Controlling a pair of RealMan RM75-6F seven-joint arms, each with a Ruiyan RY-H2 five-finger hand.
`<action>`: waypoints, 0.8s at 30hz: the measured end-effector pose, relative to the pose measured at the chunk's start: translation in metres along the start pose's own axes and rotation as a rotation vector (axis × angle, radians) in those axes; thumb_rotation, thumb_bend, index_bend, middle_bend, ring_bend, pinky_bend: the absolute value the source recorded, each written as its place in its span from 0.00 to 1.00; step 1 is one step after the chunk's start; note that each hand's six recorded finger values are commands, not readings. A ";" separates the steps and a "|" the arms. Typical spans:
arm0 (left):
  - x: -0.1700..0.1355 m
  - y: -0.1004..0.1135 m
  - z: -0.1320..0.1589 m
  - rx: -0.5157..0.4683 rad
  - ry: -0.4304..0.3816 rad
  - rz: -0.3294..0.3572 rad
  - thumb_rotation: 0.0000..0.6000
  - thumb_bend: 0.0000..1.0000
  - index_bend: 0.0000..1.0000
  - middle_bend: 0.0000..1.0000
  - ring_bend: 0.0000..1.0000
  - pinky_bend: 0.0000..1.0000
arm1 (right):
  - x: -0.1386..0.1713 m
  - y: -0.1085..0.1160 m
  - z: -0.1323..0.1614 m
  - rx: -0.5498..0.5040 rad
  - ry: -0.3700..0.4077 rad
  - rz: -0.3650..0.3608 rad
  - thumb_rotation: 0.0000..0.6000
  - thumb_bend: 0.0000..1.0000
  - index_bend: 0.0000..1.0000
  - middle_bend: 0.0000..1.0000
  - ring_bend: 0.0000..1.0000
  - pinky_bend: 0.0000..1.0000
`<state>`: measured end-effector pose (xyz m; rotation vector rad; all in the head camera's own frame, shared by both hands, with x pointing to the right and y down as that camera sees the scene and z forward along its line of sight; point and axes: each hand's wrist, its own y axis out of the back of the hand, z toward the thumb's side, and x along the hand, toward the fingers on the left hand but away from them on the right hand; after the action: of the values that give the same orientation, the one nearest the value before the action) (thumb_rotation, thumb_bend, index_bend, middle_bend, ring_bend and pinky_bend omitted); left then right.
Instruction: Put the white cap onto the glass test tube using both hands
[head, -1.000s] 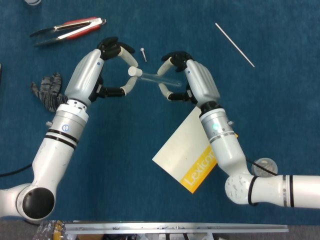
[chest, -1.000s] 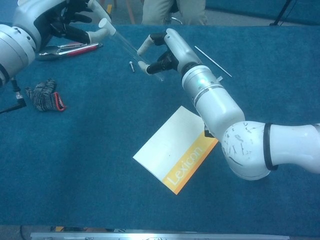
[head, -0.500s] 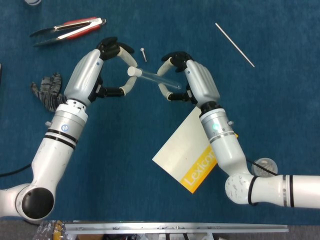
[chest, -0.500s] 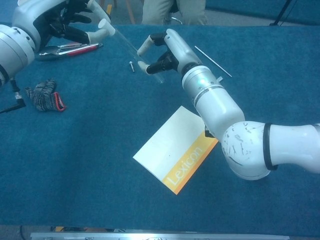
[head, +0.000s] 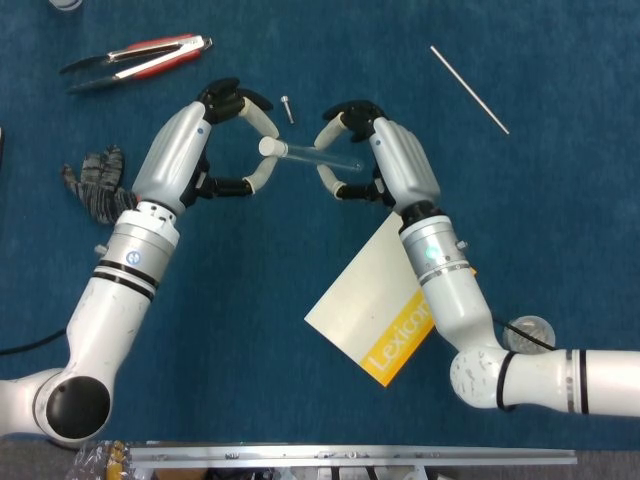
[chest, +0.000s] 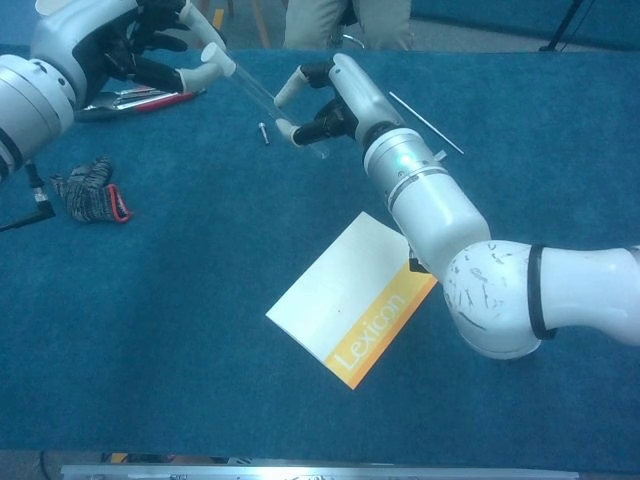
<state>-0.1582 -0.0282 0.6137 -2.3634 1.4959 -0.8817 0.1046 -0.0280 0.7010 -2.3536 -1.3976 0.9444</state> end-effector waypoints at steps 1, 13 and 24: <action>0.000 -0.001 0.000 -0.001 0.001 -0.001 0.99 0.39 0.53 0.29 0.09 0.09 | 0.000 0.000 0.000 -0.001 0.000 0.000 1.00 0.40 0.67 0.30 0.15 0.32; 0.000 -0.006 -0.001 0.005 0.003 -0.014 1.00 0.39 0.53 0.29 0.09 0.09 | -0.001 0.000 0.002 -0.012 0.000 -0.005 1.00 0.40 0.67 0.30 0.15 0.32; -0.001 -0.004 -0.003 0.032 0.008 -0.030 0.88 0.39 0.37 0.25 0.05 0.09 | -0.001 0.005 0.002 0.016 0.003 -0.007 1.00 0.40 0.67 0.30 0.15 0.32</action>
<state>-0.1569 -0.0250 0.6173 -2.3681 1.4423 -0.9156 0.1062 -0.0318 0.6979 -2.3361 -1.3906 0.9460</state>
